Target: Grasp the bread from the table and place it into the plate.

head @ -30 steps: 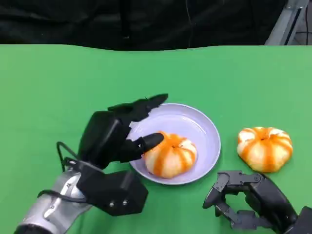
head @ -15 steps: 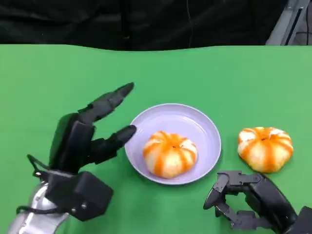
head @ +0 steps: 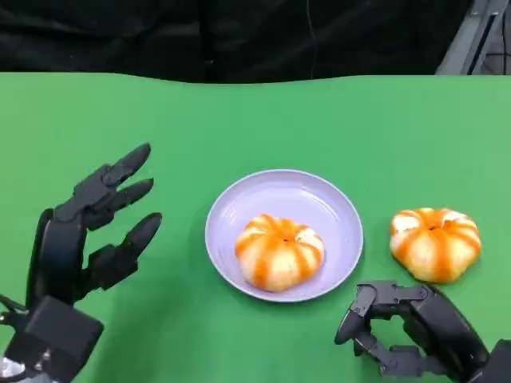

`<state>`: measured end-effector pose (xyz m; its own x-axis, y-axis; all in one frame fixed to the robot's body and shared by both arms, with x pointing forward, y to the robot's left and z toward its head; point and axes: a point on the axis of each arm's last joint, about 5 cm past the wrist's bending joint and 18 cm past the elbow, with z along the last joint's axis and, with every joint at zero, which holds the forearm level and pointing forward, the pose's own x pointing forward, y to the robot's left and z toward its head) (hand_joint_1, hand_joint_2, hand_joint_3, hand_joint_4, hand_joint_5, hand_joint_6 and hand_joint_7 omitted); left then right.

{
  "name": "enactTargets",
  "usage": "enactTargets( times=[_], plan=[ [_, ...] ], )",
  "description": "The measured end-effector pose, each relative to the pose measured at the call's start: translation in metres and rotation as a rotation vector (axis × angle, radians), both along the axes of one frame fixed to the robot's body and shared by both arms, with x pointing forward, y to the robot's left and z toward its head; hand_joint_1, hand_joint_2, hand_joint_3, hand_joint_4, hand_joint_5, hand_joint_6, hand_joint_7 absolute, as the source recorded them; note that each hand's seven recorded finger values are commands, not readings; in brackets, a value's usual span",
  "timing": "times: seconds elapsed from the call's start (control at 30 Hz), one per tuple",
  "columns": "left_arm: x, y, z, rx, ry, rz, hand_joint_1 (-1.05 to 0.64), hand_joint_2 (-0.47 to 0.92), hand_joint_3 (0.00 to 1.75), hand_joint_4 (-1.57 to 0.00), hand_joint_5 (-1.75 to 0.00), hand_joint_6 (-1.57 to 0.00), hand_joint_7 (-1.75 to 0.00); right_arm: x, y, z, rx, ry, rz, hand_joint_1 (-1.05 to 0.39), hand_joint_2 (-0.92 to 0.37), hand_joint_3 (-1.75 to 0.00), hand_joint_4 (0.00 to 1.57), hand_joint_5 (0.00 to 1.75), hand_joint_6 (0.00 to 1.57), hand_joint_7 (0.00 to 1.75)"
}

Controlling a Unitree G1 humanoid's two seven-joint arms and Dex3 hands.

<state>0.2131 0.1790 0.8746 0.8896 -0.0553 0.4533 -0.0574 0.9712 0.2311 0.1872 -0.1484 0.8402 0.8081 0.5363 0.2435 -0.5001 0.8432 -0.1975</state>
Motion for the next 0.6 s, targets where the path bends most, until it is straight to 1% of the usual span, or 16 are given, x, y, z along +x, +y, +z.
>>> enactTargets(
  times=[0.13,0.27,0.37,0.5,0.6],
  plan=[
    [-0.008,0.006,-0.005,-0.022,-0.016,0.005,-0.60,0.92,0.44,-0.87,-0.03,-0.63,-0.02,0.000,-0.001,-0.0001,-0.001,0.001,0.004,-0.11,-0.72,-0.79,0.75,1.60,0.82,1.13],
    [-0.016,0.008,-0.014,-0.047,0.023,0.009,-0.59,0.92,0.44,-0.88,-0.03,-0.65,-0.02,0.000,-0.001,-0.0006,0.000,0.004,0.003,-0.11,-0.72,-0.79,0.75,1.60,0.83,1.13],
    [-0.018,0.010,-0.015,-0.061,0.013,0.008,-0.59,0.92,0.43,-0.89,-0.03,-0.65,-0.02,0.000,-0.001,-0.0006,0.003,0.004,0.002,-0.11,-0.72,-0.79,0.75,1.60,0.83,1.13],
    [-0.020,0.010,-0.017,-0.083,0.014,-0.001,-0.58,0.92,0.42,-0.92,-0.04,-0.66,-0.02,0.000,-0.001,-0.0006,0.003,0.004,0.002,-0.12,-0.72,-0.78,0.75,1.59,0.83,1.13],
    [-0.030,0.009,-0.025,-0.101,0.058,-0.029,-0.56,0.92,0.40,-0.92,-0.03,-0.66,-0.01,0.000,-0.001,-0.0009,0.003,0.006,0.000,-0.12,-0.72,-0.79,0.75,1.59,0.83,1.12]
  ],
)
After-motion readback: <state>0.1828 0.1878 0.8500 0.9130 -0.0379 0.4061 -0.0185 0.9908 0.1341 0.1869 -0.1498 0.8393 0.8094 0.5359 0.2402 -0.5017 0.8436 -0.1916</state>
